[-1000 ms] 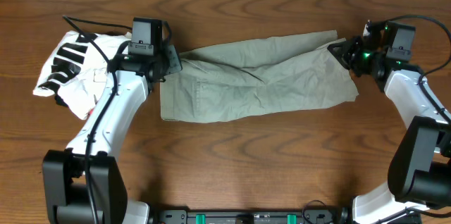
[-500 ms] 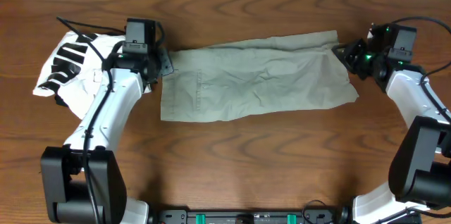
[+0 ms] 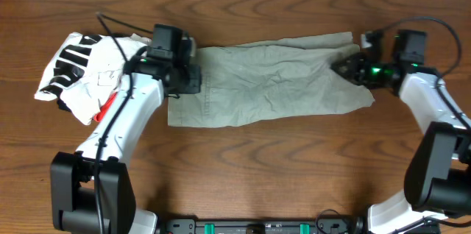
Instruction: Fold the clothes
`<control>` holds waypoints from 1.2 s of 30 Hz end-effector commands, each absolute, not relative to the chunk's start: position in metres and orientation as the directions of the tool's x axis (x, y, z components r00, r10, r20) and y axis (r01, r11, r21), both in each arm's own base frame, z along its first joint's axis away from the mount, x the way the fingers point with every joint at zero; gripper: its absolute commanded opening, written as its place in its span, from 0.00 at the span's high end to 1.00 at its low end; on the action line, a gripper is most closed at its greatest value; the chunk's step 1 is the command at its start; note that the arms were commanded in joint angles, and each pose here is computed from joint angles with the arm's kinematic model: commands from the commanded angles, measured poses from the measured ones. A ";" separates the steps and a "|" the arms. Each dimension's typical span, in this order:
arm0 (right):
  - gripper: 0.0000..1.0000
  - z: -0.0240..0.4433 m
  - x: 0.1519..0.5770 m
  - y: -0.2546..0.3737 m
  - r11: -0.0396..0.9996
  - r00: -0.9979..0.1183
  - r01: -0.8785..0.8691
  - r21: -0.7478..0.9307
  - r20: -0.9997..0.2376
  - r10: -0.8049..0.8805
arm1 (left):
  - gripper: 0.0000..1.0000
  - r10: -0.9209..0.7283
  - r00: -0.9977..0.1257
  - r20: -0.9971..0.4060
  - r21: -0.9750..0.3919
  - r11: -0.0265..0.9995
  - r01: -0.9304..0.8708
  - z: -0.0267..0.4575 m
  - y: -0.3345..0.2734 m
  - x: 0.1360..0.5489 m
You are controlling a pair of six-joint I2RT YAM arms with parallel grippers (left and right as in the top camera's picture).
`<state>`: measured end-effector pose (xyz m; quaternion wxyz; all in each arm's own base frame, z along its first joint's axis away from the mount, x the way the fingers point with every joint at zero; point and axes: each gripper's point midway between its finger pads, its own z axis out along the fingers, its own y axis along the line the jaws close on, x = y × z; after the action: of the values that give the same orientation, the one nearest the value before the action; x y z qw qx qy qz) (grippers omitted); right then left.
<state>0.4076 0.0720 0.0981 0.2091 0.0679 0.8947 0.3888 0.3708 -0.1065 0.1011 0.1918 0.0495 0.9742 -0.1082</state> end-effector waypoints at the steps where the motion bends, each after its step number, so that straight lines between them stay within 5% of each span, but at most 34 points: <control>1: 0.94 0.098 0.399 0.118 0.698 -0.920 -0.177 0.694 -0.369 0.133 | 0.76 0.105 -0.911 -0.399 -0.164 0.969 0.183 0.095 -0.110 0.378; 5: 0.96 0.058 0.389 0.114 0.881 -0.943 0.002 0.473 -0.293 0.159 | 0.77 0.110 -0.936 -0.335 -0.161 0.972 0.172 0.065 -0.110 0.378; 9: 0.94 0.030 0.367 0.090 0.958 -0.955 0.144 0.250 -0.218 0.200 | 0.77 0.117 -0.963 -0.241 -0.156 0.975 0.157 0.033 -0.108 0.370; 23: 0.98 -0.005 0.324 -0.040 0.866 -0.874 0.484 -0.124 -0.104 0.474 | 0.78 0.125 -0.987 -0.097 0.004 0.992 0.125 -0.007 -0.078 0.352; 30: 0.98 0.015 0.319 -0.042 0.863 -0.862 0.503 0.055 -0.038 0.505 | 0.78 0.132 -0.983 -0.131 0.002 0.991 0.133 0.011 -0.079 0.353; 36: 0.99 0.113 0.363 0.011 0.899 -0.883 0.197 0.390 -0.327 0.335 | 0.73 0.126 -0.954 -0.273 -0.018 0.991 0.136 0.064 -0.086 0.364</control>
<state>0.3432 -0.0266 0.0489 0.1043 0.2221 0.9663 0.0782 0.3538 -0.0856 0.0289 0.0837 0.0614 0.9944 -0.0205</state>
